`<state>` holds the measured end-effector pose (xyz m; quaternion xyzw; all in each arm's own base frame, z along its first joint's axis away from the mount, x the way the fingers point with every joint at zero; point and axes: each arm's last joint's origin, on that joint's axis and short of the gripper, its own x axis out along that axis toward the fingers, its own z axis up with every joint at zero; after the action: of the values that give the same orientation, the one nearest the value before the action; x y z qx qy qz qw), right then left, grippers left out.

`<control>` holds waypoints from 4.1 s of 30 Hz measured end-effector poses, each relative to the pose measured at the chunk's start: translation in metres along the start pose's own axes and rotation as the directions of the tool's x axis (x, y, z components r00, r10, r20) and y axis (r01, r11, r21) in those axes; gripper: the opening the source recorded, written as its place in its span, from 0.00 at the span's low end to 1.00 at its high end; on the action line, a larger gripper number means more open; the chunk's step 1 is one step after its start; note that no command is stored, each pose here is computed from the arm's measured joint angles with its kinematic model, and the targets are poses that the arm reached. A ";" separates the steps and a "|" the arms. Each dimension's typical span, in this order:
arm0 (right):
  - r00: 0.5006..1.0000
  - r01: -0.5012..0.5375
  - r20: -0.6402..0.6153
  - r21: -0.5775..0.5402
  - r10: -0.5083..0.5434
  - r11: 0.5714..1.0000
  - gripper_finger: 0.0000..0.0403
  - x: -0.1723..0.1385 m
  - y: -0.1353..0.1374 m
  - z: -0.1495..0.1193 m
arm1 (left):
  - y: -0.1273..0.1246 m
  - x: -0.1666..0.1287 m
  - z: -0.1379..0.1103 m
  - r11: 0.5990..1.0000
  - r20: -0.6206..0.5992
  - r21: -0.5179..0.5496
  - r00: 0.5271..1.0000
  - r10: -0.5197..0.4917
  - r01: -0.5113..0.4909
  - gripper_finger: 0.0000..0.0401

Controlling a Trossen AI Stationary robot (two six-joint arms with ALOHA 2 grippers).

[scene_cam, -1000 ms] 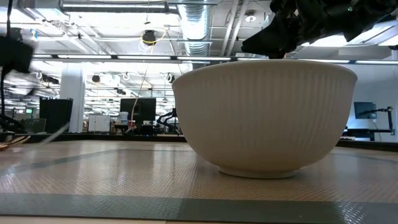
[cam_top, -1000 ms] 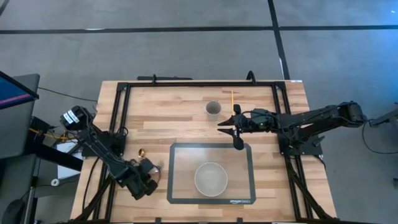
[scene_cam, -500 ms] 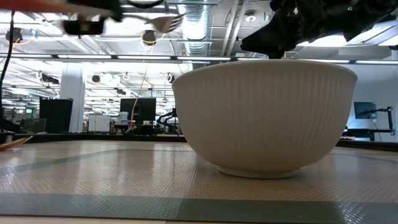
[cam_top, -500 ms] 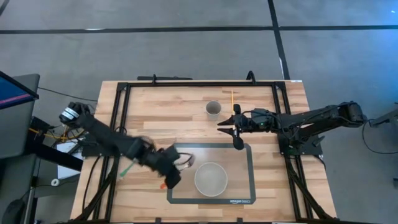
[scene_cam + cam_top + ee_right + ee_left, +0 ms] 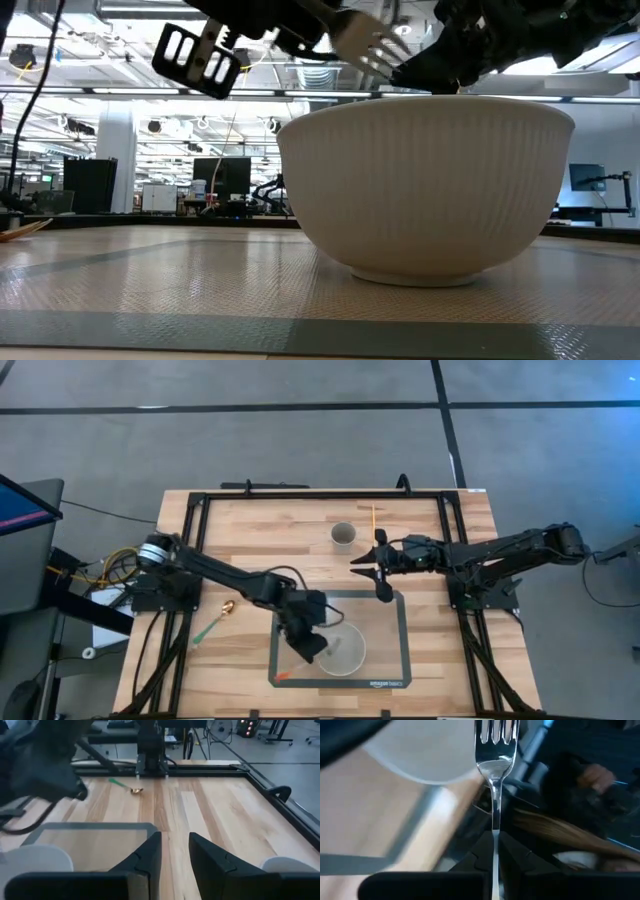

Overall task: Pick & Place Utensil
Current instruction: Put the orange fork into the gray bowl on the brown mat, then put the green spoon into the gray bowl on the brown mat

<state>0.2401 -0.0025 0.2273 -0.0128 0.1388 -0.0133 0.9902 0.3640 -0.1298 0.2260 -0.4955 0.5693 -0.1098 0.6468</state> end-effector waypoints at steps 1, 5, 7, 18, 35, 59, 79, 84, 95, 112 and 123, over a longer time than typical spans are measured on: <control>1.000 0.000 -0.005 -0.011 0.000 1.000 0.23 0.000 0.000 0.000 | 0.000 0.005 0.003 1.000 -0.033 -0.025 0.999 -0.013 0.013 0.04; 1.000 0.000 -0.002 -0.020 0.000 1.000 0.23 0.000 0.000 0.000 | 0.001 0.017 0.011 0.989 -0.119 -0.148 0.992 -0.044 0.026 0.04; 1.000 -0.002 0.000 -0.020 0.002 1.000 0.23 0.000 0.000 0.000 | 0.005 0.019 0.016 0.973 -0.148 -0.229 0.987 -0.058 0.023 0.04; 0.846 -0.520 -0.056 0.132 0.530 0.844 0.23 -0.005 0.030 -0.006 | 0.029 0.002 0.053 0.904 -0.139 -0.425 0.985 -0.106 0.037 0.04; 0.711 -0.618 -0.289 0.179 0.641 0.765 0.23 0.042 0.051 -0.040 | 0.033 0.030 0.047 0.874 -0.175 -0.486 0.981 -0.089 -0.007 0.04; 0.647 -0.613 -0.409 0.223 0.644 0.758 0.22 0.062 0.047 -0.059 | 0.046 0.037 0.065 0.873 -0.201 -0.486 0.967 -0.158 0.041 0.15; 0.655 -0.600 -0.406 0.233 0.637 0.765 0.22 0.063 0.043 -0.059 | 0.041 0.035 0.068 0.905 -0.180 -0.413 0.966 -0.187 0.099 0.18; 0.687 -0.552 -0.383 0.276 0.617 0.786 0.22 0.061 0.031 -0.054 | 0.028 0.014 0.067 0.963 -0.130 -0.198 0.968 -0.213 0.186 0.16; 0.785 -0.496 -0.290 0.234 0.547 0.836 0.22 0.047 0.019 -0.025 | -0.050 -0.092 -0.009 0.879 0.335 0.475 0.916 -0.223 0.041 0.12; 0.833 -0.475 -0.230 0.173 0.504 0.863 0.23 0.046 0.025 -0.015 | 0.009 -0.100 -0.166 0.768 0.622 0.208 0.688 0.373 -0.605 0.26; 0.823 -0.478 -0.236 0.205 0.517 0.854 0.23 0.046 0.030 -0.015 | 0.132 -0.062 -0.177 0.703 0.276 -0.100 0.659 0.700 -0.704 0.38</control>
<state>0.2805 0.0261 0.1994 0.0936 0.2759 0.2349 0.9273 0.1380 -0.1134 0.1885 -0.2431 0.6128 0.2183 0.7196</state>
